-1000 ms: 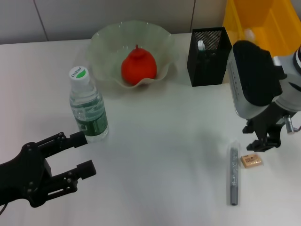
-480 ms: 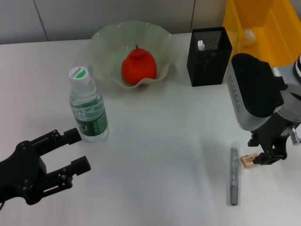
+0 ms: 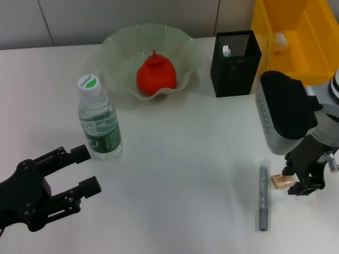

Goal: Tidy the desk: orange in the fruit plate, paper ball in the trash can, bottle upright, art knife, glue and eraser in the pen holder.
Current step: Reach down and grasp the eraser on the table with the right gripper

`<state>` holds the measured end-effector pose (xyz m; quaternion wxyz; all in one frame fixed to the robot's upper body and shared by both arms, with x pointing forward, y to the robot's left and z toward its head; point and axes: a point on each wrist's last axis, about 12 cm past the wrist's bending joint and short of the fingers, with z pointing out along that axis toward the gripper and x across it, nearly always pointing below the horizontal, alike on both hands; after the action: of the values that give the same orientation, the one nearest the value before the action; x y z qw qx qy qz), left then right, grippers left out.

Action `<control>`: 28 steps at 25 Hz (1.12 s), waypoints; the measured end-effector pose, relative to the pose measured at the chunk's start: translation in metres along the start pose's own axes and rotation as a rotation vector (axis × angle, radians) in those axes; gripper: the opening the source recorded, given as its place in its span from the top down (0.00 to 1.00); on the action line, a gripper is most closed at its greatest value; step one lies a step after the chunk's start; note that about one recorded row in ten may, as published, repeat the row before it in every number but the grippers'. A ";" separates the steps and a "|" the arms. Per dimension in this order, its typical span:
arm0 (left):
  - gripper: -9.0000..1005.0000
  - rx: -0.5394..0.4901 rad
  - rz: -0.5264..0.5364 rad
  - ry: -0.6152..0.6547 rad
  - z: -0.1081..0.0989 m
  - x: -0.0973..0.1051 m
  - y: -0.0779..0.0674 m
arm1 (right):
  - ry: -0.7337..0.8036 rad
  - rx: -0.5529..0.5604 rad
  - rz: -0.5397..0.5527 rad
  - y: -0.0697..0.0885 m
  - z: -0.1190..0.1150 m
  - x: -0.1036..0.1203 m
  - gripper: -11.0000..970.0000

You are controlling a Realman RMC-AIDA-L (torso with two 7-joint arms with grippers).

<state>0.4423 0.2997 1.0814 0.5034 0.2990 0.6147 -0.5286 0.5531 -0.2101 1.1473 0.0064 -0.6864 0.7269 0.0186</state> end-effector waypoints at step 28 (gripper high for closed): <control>0.26 -0.009 -0.014 -0.001 -0.004 0.004 -0.004 | 0.021 0.013 -0.008 -0.007 0.014 -0.001 0.60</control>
<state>0.4366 0.3015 1.0785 0.5016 0.2920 0.6188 -0.5294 0.5600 -0.2088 1.1329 0.0035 -0.6894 0.7243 0.0066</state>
